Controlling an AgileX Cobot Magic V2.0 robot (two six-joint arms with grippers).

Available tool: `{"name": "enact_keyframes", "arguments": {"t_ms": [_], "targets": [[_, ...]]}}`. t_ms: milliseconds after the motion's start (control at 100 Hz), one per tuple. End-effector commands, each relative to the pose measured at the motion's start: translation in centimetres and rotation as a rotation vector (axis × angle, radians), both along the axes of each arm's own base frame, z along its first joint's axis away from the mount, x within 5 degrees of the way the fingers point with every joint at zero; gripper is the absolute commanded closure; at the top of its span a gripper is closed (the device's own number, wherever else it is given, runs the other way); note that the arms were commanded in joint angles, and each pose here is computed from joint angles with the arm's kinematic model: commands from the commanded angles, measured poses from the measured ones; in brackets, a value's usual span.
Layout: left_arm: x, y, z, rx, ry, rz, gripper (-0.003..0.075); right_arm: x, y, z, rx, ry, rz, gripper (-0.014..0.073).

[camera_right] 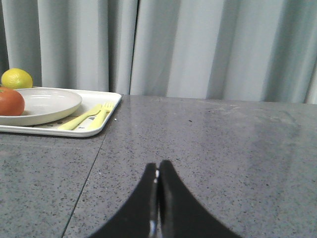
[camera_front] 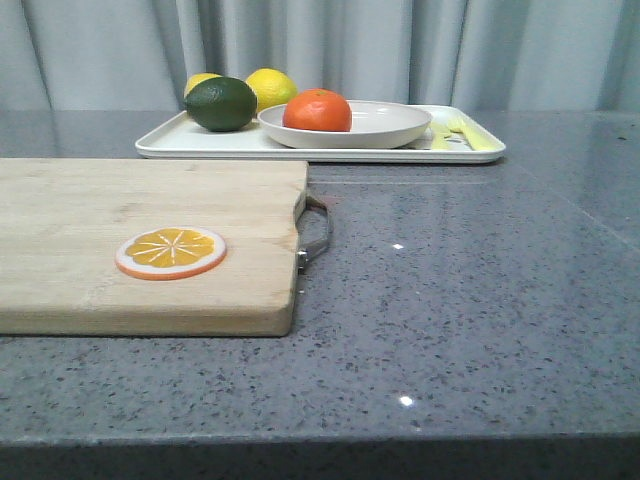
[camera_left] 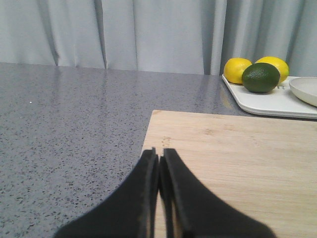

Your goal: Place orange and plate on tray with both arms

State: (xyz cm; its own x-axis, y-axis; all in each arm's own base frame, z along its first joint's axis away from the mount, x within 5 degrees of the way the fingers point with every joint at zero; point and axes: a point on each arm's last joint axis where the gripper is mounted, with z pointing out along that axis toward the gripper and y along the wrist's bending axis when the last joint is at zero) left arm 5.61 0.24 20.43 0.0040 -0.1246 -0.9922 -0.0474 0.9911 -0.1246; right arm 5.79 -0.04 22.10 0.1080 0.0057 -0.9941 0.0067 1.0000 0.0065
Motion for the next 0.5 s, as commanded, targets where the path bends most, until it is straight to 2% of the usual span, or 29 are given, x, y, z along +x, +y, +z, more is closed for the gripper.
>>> {"name": "enact_keyframes", "arguments": {"t_ms": [0,490], "targets": [[-0.3,0.0,0.5,-0.012,-0.093,0.005,0.0740,-0.4,0.0,0.8,-0.009,-0.111,-0.006,0.0662],[-0.3,0.0,0.5,-0.012,-0.093,0.005,0.0740,-0.4,0.0,-0.4,-0.008,-0.048,-0.007,0.0662]]}}
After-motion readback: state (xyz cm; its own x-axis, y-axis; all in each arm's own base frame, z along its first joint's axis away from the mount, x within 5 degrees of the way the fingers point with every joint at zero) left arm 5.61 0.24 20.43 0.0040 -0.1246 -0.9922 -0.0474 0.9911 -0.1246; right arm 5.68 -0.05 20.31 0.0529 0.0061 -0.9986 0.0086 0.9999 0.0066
